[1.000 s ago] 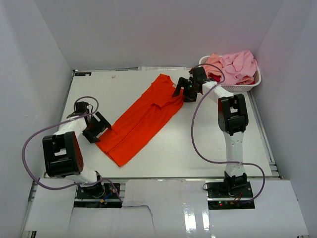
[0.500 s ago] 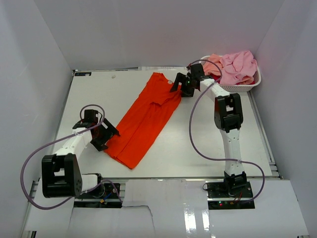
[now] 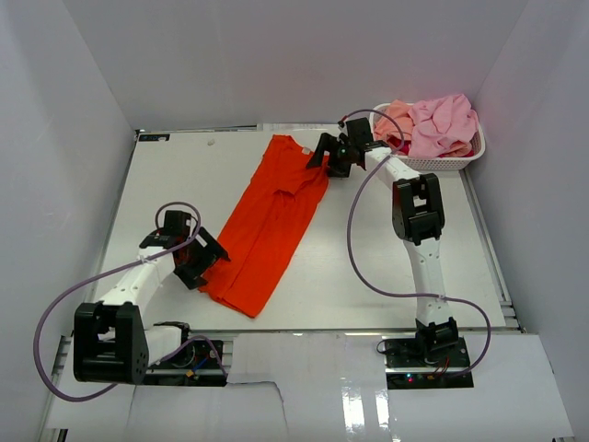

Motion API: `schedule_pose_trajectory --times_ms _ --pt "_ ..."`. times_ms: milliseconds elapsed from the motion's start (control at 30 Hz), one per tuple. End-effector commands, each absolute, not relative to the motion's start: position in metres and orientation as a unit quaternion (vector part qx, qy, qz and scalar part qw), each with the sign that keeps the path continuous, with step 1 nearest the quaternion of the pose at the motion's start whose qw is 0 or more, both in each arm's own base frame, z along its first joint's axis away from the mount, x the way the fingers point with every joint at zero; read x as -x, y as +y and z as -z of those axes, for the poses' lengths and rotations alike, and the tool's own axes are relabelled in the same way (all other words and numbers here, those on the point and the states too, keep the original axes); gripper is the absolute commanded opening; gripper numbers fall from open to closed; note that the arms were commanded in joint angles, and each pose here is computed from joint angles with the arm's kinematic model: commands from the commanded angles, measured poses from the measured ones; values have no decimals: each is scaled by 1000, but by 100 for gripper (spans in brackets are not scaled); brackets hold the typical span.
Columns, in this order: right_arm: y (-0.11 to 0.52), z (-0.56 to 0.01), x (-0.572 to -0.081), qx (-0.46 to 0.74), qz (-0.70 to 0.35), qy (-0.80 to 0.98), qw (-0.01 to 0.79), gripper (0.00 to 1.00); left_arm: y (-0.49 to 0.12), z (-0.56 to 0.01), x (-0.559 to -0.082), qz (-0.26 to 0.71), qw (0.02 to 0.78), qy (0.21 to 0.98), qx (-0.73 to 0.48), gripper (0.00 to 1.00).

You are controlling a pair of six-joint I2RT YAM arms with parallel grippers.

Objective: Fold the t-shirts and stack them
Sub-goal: Rotate the tshirt 90 degrees

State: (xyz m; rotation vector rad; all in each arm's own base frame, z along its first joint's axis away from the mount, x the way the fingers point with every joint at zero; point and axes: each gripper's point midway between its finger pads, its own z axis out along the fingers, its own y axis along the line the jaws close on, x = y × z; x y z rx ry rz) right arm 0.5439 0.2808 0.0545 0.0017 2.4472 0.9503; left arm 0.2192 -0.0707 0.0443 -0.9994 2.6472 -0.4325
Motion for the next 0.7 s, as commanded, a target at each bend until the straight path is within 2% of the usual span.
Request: schedule_pose_trajectory --times_ms 0,667 --pt "294 -48 -545 7 -362 898 250 90 -74 -45 -218 150 139 915 348 98" --pt "338 -63 -562 26 -452 852 263 90 -133 -33 -192 147 101 935 306 98"
